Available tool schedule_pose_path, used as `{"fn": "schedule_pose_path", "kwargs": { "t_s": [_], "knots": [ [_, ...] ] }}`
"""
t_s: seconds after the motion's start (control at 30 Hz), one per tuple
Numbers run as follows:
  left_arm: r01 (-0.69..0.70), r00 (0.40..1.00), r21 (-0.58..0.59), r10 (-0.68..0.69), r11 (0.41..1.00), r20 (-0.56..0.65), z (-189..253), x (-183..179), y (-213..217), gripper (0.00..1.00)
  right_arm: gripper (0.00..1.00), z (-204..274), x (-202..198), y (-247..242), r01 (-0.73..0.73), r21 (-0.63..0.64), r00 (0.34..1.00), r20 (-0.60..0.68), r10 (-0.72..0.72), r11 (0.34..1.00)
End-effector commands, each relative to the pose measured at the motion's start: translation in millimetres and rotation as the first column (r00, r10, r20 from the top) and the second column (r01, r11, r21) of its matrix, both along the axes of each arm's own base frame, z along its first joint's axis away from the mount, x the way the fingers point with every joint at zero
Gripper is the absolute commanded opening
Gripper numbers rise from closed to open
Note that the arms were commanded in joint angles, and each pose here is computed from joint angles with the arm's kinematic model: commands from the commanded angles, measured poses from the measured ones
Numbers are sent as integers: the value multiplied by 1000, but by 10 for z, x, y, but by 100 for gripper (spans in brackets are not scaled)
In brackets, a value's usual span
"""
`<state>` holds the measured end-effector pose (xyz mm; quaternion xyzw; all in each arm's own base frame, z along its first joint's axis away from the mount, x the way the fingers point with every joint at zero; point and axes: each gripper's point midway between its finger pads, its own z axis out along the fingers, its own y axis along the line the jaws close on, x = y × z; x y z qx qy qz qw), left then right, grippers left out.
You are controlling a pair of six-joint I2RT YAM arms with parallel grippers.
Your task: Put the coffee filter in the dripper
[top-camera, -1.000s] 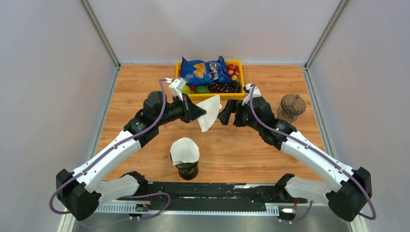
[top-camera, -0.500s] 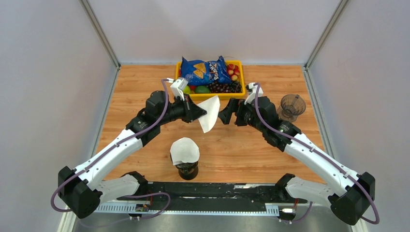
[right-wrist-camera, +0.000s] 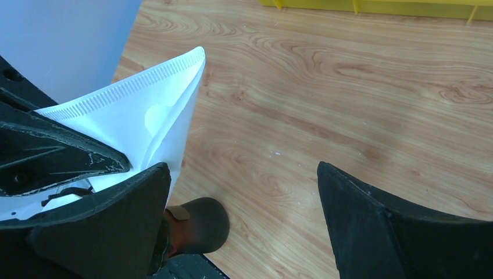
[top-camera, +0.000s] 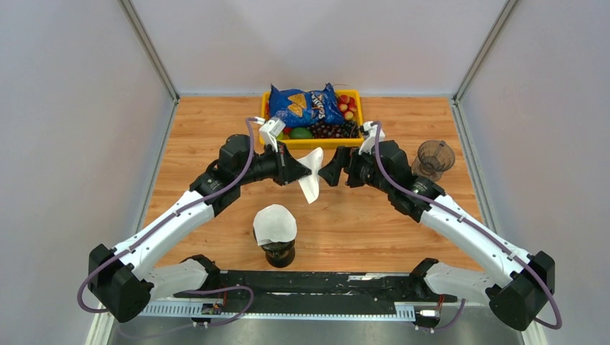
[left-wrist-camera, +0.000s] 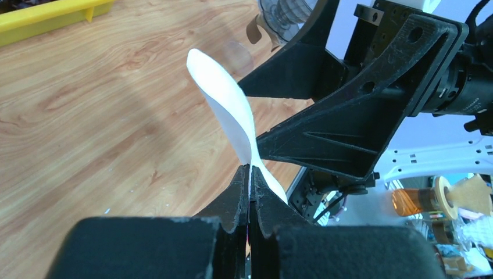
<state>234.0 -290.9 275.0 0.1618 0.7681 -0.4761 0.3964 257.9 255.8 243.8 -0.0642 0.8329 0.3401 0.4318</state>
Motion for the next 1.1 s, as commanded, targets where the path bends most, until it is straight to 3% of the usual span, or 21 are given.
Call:
{"fn": "schedule_pose_path", "kwargs": {
  "t_s": [0.0,0.37,0.47,0.6,1.07],
  "knots": [
    [85,995,-33,-83,996,63,145,-75,-88,0,100,329,13,129,-61,63,995,84,56,996],
    [111,991,-43,-107,993,82,215,-95,-114,0,100,172,-38,285,-147,65,988,49,144,987],
    [117,990,-47,-112,992,89,234,-113,-110,0,93,126,-35,306,-156,59,987,40,154,986],
    [107,990,-39,-103,993,93,226,-102,-95,0,93,153,-36,303,-158,59,987,48,155,986],
    [67,994,-6,-67,998,87,143,-69,-34,0,100,322,19,-369,133,28,979,149,-135,991]
  ]
}}
